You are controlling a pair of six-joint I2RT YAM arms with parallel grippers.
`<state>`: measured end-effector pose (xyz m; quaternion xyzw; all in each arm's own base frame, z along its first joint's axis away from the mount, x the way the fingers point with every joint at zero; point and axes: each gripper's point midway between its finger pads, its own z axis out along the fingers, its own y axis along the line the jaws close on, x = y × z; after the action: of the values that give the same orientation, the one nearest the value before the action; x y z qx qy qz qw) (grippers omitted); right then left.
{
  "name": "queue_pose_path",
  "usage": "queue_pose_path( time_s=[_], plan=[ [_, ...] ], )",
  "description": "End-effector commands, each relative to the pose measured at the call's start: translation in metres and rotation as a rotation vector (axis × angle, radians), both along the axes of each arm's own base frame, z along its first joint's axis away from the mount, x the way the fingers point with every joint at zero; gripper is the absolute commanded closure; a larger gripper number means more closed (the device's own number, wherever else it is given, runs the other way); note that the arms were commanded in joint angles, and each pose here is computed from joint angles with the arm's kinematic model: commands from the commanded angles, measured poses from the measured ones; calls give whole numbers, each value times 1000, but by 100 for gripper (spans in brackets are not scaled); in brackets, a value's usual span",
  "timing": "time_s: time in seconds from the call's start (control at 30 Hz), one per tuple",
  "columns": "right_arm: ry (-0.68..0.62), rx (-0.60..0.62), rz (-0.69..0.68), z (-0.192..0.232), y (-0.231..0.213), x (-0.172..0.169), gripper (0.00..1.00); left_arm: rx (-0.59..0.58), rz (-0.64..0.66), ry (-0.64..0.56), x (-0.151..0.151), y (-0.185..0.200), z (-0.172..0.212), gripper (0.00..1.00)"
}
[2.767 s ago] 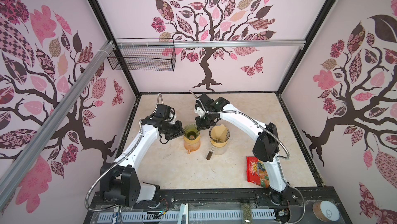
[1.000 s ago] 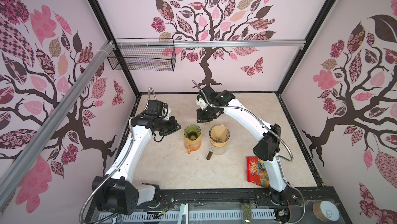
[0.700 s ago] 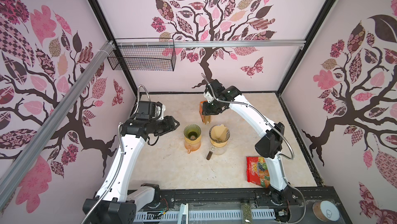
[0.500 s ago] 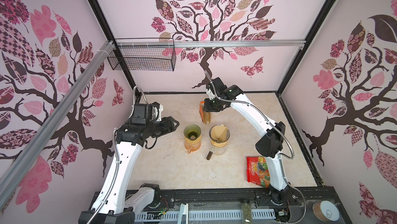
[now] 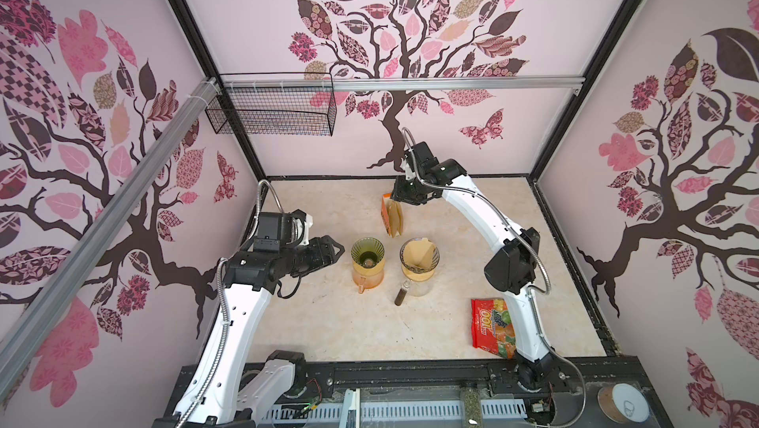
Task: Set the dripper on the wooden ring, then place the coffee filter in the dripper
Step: 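Open the right gripper, move it to the COFFEE filter box while left withdraws, then lower the right gripper into the filter box and pinch a paper filter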
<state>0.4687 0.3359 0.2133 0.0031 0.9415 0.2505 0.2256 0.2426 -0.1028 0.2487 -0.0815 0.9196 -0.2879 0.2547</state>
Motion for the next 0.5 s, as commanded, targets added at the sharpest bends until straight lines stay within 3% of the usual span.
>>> queue_pose_path(
  time_s=[0.0,0.47],
  plan=[
    [42,29,-20,-22,12,9,60,-24,-4,1,-3,-2,-5,26],
    [110,43,-81,-75,23,28,64,-36,-13,23,-4,-5,-13,26]
  ],
)
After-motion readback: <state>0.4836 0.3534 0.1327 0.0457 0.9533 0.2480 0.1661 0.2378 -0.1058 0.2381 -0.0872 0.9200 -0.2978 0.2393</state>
